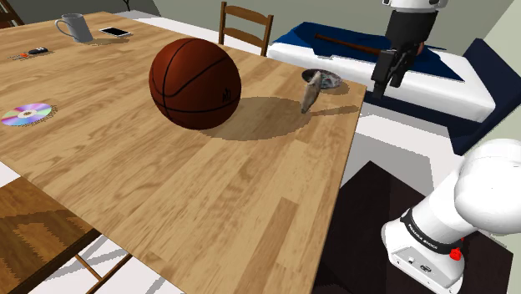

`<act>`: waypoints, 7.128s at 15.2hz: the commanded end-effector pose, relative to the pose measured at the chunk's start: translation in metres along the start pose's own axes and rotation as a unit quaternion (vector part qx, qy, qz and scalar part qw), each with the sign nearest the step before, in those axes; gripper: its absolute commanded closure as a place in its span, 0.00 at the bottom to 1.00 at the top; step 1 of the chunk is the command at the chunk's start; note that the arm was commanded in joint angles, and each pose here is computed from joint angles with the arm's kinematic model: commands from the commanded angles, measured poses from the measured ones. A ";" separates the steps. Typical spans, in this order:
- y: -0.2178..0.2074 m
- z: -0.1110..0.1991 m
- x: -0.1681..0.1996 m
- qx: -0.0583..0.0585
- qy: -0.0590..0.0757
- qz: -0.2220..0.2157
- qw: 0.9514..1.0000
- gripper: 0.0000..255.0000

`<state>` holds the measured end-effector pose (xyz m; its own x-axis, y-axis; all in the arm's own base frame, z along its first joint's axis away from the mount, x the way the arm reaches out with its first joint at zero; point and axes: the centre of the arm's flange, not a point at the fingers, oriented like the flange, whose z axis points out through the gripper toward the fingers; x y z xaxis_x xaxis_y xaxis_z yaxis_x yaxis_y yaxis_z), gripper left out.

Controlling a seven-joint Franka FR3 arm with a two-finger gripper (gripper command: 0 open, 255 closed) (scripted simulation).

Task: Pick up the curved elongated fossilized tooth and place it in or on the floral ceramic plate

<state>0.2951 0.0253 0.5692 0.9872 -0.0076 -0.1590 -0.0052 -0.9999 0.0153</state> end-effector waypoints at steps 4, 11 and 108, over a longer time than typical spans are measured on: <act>0.008 0.004 0.033 0.016 0.021 -0.001 1.000 0.00; 0.026 0.008 0.110 0.052 0.070 -0.003 0.996 0.00; 0.231 0.029 0.285 -0.034 0.088 -0.334 0.938 1.00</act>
<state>0.5632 -0.1998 0.4996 0.7782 0.6280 0.0087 0.6274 -0.7780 0.0334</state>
